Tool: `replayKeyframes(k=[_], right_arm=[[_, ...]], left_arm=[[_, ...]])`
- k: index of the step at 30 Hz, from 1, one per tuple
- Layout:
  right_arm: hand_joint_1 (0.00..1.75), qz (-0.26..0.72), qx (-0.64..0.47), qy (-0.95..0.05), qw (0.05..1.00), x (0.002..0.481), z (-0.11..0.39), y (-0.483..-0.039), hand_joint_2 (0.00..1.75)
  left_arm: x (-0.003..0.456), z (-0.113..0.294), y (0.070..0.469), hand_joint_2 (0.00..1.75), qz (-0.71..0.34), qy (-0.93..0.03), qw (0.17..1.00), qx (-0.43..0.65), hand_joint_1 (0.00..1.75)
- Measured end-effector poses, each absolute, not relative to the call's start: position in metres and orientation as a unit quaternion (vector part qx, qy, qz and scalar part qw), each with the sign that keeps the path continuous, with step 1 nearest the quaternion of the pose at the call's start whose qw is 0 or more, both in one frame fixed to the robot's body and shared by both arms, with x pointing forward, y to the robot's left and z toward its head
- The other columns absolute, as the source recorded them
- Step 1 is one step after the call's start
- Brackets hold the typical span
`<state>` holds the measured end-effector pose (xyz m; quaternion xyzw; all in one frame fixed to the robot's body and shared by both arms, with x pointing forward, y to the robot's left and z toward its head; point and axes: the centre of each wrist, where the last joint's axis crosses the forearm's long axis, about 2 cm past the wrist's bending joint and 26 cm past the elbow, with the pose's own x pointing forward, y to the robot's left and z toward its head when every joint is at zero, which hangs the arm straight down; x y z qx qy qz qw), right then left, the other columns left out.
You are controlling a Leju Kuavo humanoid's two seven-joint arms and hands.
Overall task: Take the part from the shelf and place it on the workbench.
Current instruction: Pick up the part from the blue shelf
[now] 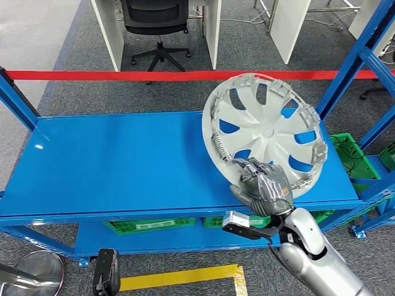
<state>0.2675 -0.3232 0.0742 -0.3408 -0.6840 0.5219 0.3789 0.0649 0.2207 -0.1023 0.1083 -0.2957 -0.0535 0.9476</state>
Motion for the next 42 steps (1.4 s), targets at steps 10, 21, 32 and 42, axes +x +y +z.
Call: replayKeyframes(k=[10,21,32,42], right_arm=[[1.75,0.503,-0.356,-0.712,0.338,0.254,0.095,-0.32,1.75],[1.75,0.472,-0.372,-0.748,0.282,0.232,0.108,-0.312,1.75],[1.75,0.459,-0.375,-0.764,0.255,0.225,0.121,-0.308,1.75],[1.75,0.442,-0.392,-0.778,0.214,0.223,0.128,-0.306,1.75]], left_arm=[[0.066,-0.102,0.222,0.0,-0.061,-0.3,0.945,0.119,0.0],[0.067,-0.102,0.222,1.75,-0.067,-0.326,0.933,0.134,0.0],[0.068,-0.101,0.221,1.75,-0.074,-0.323,0.934,0.134,0.0],[0.07,-0.101,0.218,1.75,-0.077,-0.312,0.938,0.133,0.0]])
